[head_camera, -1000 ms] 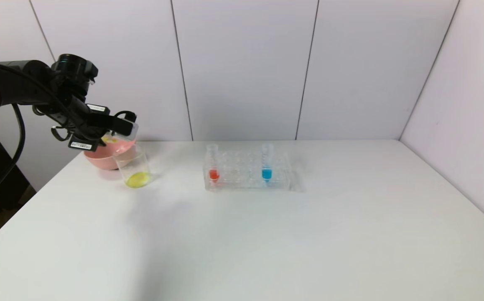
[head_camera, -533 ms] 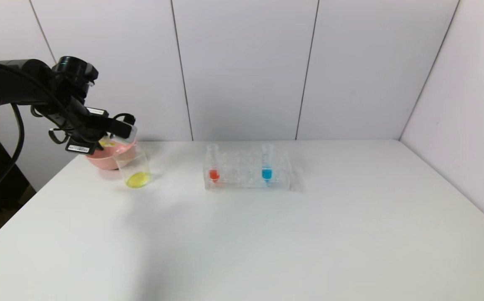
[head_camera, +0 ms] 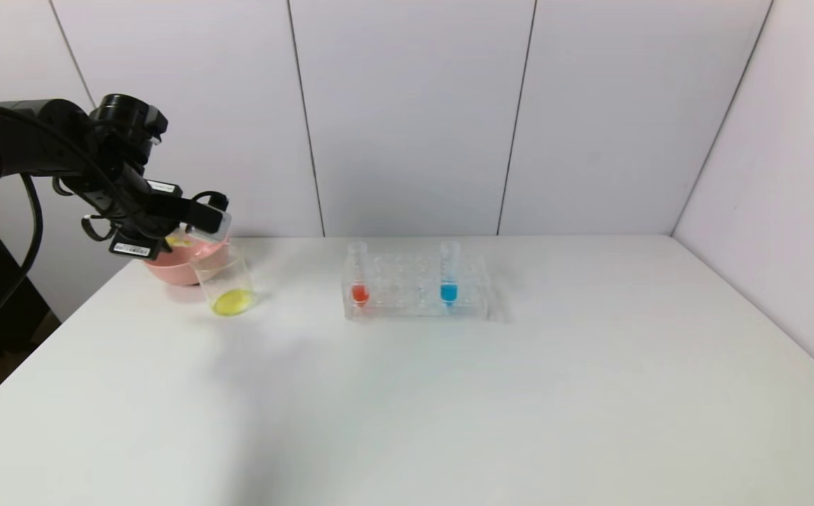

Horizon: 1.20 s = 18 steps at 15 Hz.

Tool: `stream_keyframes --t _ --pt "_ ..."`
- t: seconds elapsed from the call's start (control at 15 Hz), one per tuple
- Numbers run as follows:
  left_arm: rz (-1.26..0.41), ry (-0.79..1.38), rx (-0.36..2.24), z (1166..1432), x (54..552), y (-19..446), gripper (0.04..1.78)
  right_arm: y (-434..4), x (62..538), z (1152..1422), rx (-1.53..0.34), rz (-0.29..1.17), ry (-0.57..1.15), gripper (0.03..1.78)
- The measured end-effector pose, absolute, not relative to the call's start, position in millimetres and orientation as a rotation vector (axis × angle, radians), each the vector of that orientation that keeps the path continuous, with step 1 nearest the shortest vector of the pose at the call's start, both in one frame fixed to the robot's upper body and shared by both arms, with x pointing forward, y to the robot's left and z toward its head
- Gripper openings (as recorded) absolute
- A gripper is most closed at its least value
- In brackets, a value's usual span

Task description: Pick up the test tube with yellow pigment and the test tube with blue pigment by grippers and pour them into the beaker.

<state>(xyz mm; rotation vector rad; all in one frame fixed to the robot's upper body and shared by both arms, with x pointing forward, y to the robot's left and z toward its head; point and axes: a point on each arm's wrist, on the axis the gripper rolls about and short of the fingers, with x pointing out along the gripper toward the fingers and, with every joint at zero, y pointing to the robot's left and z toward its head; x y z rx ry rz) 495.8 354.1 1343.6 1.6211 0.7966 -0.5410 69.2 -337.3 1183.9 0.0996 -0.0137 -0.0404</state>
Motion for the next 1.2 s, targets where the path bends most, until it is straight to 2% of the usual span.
stream_keyframes --t 1.2 --pt "-0.482 0.852 1.669 1342.5 498.4 348.1 0.45 -337.3 69.2 1183.9 0.100 -0.041 -0.013 1.71"
